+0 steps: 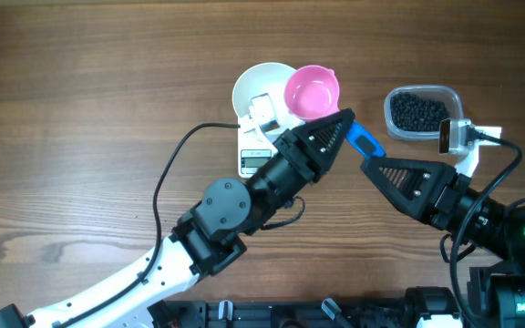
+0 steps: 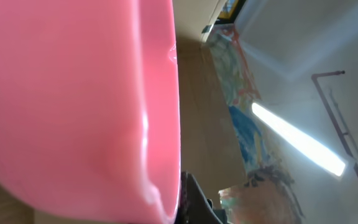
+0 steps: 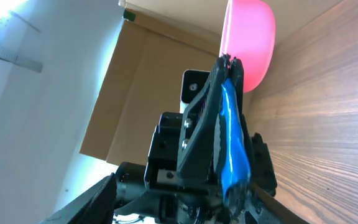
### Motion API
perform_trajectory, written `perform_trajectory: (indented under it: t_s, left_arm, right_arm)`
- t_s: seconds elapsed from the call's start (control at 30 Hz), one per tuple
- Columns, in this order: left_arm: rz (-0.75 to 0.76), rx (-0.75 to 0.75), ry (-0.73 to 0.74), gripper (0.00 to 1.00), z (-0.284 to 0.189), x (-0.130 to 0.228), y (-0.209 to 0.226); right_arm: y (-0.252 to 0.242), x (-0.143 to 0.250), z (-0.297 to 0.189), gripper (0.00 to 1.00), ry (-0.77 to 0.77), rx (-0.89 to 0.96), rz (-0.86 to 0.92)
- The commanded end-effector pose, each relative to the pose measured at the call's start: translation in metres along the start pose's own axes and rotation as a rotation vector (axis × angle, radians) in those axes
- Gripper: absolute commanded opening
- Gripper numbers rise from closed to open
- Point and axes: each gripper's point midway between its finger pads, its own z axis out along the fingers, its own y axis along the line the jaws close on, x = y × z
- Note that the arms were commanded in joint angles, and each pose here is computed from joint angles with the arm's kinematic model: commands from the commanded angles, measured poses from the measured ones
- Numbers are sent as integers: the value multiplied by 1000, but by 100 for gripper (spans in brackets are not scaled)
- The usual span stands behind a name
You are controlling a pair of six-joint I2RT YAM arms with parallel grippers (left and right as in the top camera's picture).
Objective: Scoop item into bowl and weigh 150g on scale
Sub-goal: 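Carry the scoop right toward the right gripper over the scale, then grasp the blue handle with the right gripper beside the left gripper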
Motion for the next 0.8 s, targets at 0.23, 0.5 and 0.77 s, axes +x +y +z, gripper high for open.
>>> perform_trajectory:
  t_s: [0.23,0.5,0.77]
  left_arm:
    - [-8,20,27,4,0,15,-9]
    - [-8,18,6,4,0,11,-9]
    - [-8,14,-42,4,0,3,-8]
  right_arm:
    - [5,-11,-1,60,-66,4,-14]
    - [0,-23,-2,60,-135,30,0]
    - [-6,-30,-3,64,-174,51,30]
